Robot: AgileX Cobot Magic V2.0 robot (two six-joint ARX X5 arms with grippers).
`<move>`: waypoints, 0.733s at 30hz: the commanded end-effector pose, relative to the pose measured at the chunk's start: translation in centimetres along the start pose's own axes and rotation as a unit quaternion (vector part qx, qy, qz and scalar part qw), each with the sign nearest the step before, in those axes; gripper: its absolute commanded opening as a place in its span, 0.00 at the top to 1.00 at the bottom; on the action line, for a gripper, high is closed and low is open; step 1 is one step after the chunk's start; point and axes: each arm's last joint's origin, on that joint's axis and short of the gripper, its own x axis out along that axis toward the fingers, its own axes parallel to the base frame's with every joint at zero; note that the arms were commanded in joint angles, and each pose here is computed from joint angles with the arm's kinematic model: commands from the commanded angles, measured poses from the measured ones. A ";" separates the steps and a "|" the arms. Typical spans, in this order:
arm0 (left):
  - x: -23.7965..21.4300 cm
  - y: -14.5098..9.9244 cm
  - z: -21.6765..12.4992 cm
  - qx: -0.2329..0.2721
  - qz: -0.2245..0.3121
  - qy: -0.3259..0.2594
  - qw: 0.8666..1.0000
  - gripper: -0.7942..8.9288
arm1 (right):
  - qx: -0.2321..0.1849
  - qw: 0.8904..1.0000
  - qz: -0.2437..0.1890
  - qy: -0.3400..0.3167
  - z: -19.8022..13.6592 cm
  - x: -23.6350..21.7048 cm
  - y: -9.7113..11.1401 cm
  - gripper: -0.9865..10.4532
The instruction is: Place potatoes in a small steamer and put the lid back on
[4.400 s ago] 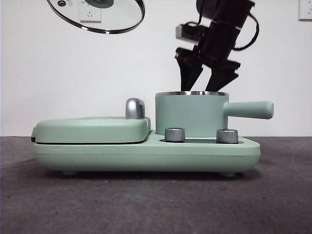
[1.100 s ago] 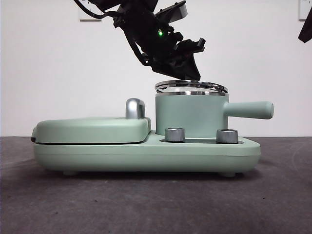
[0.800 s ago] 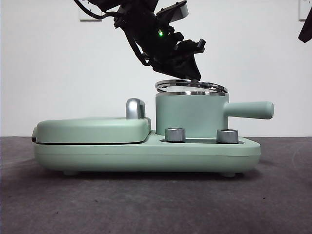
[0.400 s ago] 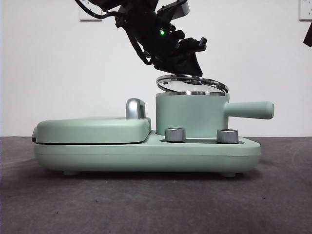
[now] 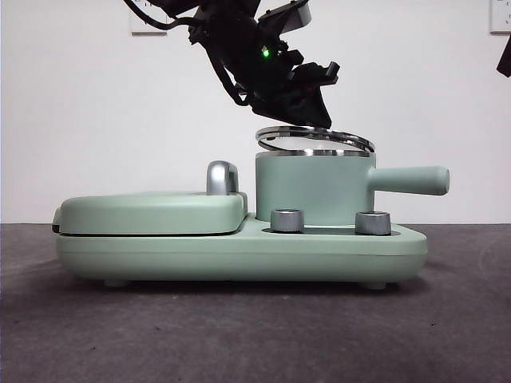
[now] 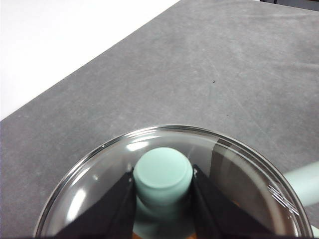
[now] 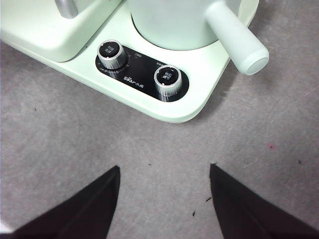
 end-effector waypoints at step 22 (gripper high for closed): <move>-1.3 0.1 0.1 0.006 0.006 -0.106 0.994 0.90 | 0.016 1.000 -0.011 0.024 -0.4 0.1 0.0 0.67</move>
